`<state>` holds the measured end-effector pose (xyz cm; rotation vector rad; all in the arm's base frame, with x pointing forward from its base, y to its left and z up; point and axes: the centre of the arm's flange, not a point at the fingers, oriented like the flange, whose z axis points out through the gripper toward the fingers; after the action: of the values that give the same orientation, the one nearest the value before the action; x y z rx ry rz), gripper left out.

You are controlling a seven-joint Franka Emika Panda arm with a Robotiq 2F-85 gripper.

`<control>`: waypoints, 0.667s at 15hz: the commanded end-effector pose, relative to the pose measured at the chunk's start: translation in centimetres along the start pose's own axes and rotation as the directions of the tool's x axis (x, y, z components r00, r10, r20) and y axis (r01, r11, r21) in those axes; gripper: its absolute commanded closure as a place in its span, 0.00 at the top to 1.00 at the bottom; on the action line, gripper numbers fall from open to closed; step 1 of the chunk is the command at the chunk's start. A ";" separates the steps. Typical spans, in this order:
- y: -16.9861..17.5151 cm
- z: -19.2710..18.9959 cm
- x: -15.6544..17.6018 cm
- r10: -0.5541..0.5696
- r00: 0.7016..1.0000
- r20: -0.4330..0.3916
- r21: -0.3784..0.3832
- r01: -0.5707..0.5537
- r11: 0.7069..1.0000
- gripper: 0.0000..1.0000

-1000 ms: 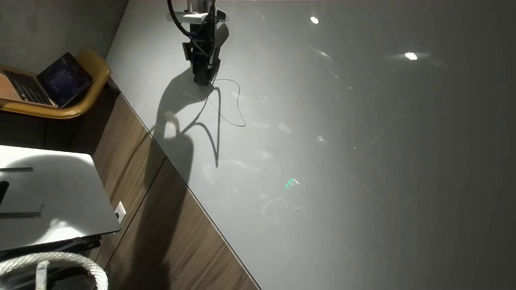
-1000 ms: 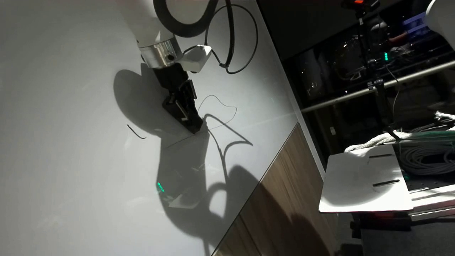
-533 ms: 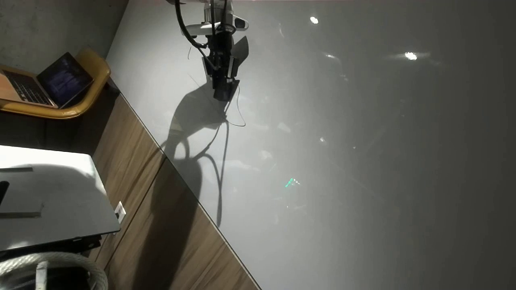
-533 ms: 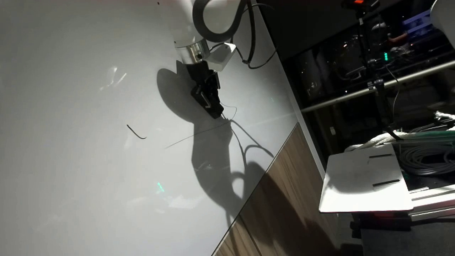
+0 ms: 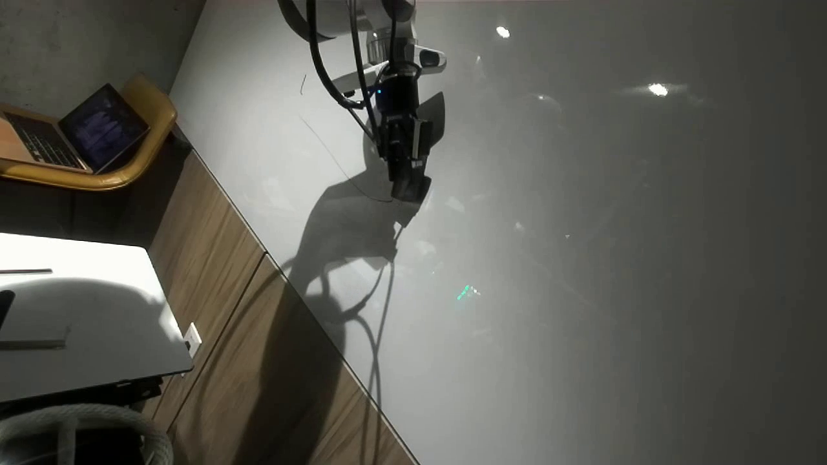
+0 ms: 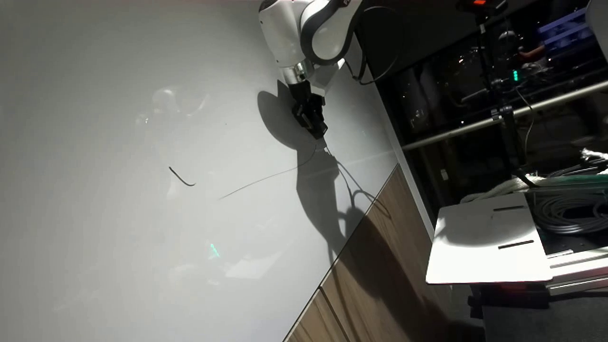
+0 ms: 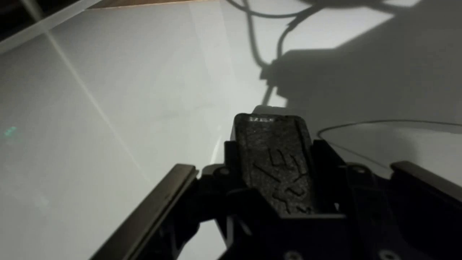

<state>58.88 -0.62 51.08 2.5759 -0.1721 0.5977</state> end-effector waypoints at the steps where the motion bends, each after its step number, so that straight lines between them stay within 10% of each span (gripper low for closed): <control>1: 1.4 2.8 0.7 0.056 0.998 -0.043 0.008 -0.056 0.998 0.29; 10: -7.8 -1.2 -0.4 -0.076 0.992 -0.103 0.138 0.090 0.986 0.29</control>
<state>58.42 2.76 47.46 2.6434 -0.0698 0.6457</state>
